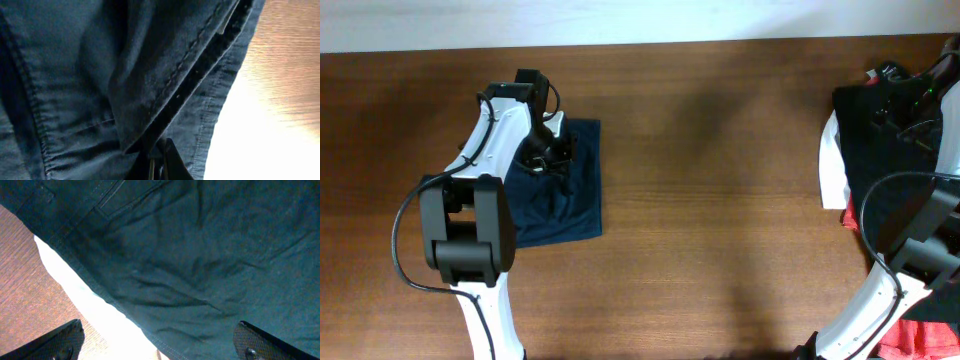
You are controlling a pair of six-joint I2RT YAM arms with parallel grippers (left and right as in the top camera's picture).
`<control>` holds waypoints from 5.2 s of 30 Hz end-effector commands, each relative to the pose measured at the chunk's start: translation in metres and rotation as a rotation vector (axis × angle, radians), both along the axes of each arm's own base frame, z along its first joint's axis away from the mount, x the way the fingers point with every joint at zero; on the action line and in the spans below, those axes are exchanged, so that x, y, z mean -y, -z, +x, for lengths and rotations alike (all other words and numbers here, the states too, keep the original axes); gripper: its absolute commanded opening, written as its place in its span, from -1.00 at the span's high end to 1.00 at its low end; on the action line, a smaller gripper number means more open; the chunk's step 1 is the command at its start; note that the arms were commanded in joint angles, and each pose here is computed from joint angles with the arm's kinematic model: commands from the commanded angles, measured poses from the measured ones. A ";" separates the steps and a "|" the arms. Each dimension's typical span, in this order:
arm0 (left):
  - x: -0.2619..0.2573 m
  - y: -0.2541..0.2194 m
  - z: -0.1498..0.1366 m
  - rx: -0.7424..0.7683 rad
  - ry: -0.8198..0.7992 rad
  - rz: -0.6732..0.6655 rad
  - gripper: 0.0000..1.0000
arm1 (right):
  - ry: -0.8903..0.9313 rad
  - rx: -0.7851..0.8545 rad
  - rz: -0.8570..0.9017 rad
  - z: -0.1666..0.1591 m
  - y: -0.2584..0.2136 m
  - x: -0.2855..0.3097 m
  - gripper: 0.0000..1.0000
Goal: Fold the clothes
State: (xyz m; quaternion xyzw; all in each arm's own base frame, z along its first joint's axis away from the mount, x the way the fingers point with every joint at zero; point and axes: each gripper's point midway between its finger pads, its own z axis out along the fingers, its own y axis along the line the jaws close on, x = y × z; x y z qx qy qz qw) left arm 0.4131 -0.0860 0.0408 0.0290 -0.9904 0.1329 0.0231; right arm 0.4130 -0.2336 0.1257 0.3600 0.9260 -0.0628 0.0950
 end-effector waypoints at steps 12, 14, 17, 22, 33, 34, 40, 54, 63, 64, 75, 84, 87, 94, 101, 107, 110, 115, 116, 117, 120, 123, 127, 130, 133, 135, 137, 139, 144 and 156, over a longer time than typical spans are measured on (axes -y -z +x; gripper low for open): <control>-0.029 -0.100 -0.011 0.101 0.014 0.014 0.97 | -0.001 0.024 -0.018 0.001 -0.012 0.002 -0.97; -0.049 -0.107 -0.036 0.024 -0.010 0.071 0.91 | -0.001 0.024 -0.018 0.001 -0.012 0.002 -0.97; -0.098 -0.104 -0.055 -0.068 -0.150 0.358 0.46 | -0.001 0.024 -0.018 0.001 -0.012 0.002 -0.97; -0.127 -0.120 -0.085 -0.153 -0.282 0.548 -0.71 | -0.001 0.024 -0.018 0.001 -0.012 0.002 -0.97; -0.064 0.043 -0.137 -0.263 -0.157 0.306 0.99 | -0.001 0.024 -0.018 0.001 -0.012 0.002 -0.98; -0.061 0.053 -0.145 -0.275 -0.158 0.292 0.99 | -0.001 0.024 -0.018 0.001 -0.012 0.002 -0.97; -0.063 0.039 -0.146 -0.297 -0.152 0.304 0.99 | -0.001 0.024 -0.018 0.001 -0.012 0.002 -0.97; -0.123 -0.086 -0.066 0.124 -0.333 0.378 0.59 | -0.001 0.023 -0.019 0.001 -0.012 0.002 -0.97; -0.117 -0.008 -0.077 0.117 -0.346 0.304 0.99 | -0.001 0.024 -0.018 0.001 -0.012 0.002 -0.97; -0.117 -0.001 -0.083 0.105 -0.344 0.305 0.99 | -0.001 0.024 -0.018 0.001 -0.012 0.002 -0.97; -0.116 0.026 -0.094 0.111 -0.379 0.303 0.99 | -0.001 0.024 -0.018 0.001 -0.012 0.002 -0.97; -0.124 -0.094 0.012 0.535 -0.379 0.269 0.99 | -0.001 0.024 -0.018 0.001 -0.012 0.002 -0.97; -0.126 -0.092 0.033 0.599 -0.387 0.263 0.99 | -0.001 0.024 -0.018 0.001 -0.012 0.002 -0.97; -0.138 -0.004 0.055 0.500 -0.390 0.329 0.99 | -0.001 0.024 -0.018 0.001 -0.012 0.002 -0.97; -0.138 0.029 0.049 0.419 -0.376 0.339 0.99 | -0.001 0.024 -0.018 0.001 -0.012 0.002 -0.98; -0.130 -0.071 -0.002 0.363 -0.356 0.322 0.88 | -0.001 0.024 -0.018 0.001 -0.012 0.002 -0.97; -0.108 -0.065 -0.043 0.197 -0.316 0.230 0.88 | -0.001 0.024 -0.018 0.001 -0.012 0.002 -0.98; -0.104 0.000 -0.098 0.025 -0.297 0.242 0.90 | -0.001 0.024 -0.018 0.001 -0.012 0.002 -0.97; -0.104 0.012 -0.101 0.031 -0.302 0.242 0.90 | -0.001 0.024 -0.018 0.001 -0.012 0.002 -0.97; -0.110 0.024 -0.104 0.039 -0.337 0.258 0.90 | -0.001 0.024 -0.018 0.001 -0.012 0.002 -0.97; -0.132 0.050 -0.123 0.021 -0.445 0.291 0.90 | -0.001 0.024 -0.018 0.001 -0.012 0.002 -0.98; -0.143 0.054 -0.133 -0.017 -0.540 0.237 0.99 | -0.001 0.024 -0.018 0.001 -0.012 0.002 -0.97; -0.140 0.006 -0.108 0.065 -0.502 0.223 0.99 | -0.001 0.024 -0.018 0.001 -0.012 0.002 -0.97; -0.142 -0.056 -0.065 0.284 -0.416 0.198 0.40 | -0.001 0.024 -0.018 0.001 -0.012 0.002 -0.97; -0.153 -0.081 -0.032 0.447 -0.333 0.222 -0.92 | -0.001 0.024 -0.018 0.001 -0.012 0.002 -0.97; -0.167 -0.079 -0.028 0.466 -0.314 0.240 -0.98 | -0.001 0.024 -0.018 0.001 -0.012 0.002 -0.97; -0.169 -0.063 -0.030 0.440 -0.239 0.170 -0.98 | -0.001 0.024 -0.018 0.001 -0.012 0.002 -0.97; -0.164 -0.042 -0.033 0.395 -0.195 0.072 -0.98 | -0.001 0.024 -0.018 0.001 -0.012 0.002 -0.97; -0.164 0.021 -0.043 0.245 -0.159 0.027 -0.98 | -0.001 0.024 -0.018 0.001 -0.012 0.002 -0.97; -0.200 0.034 0.004 0.365 -0.442 0.083 0.98 | -0.001 0.024 -0.018 0.001 -0.012 0.002 -0.97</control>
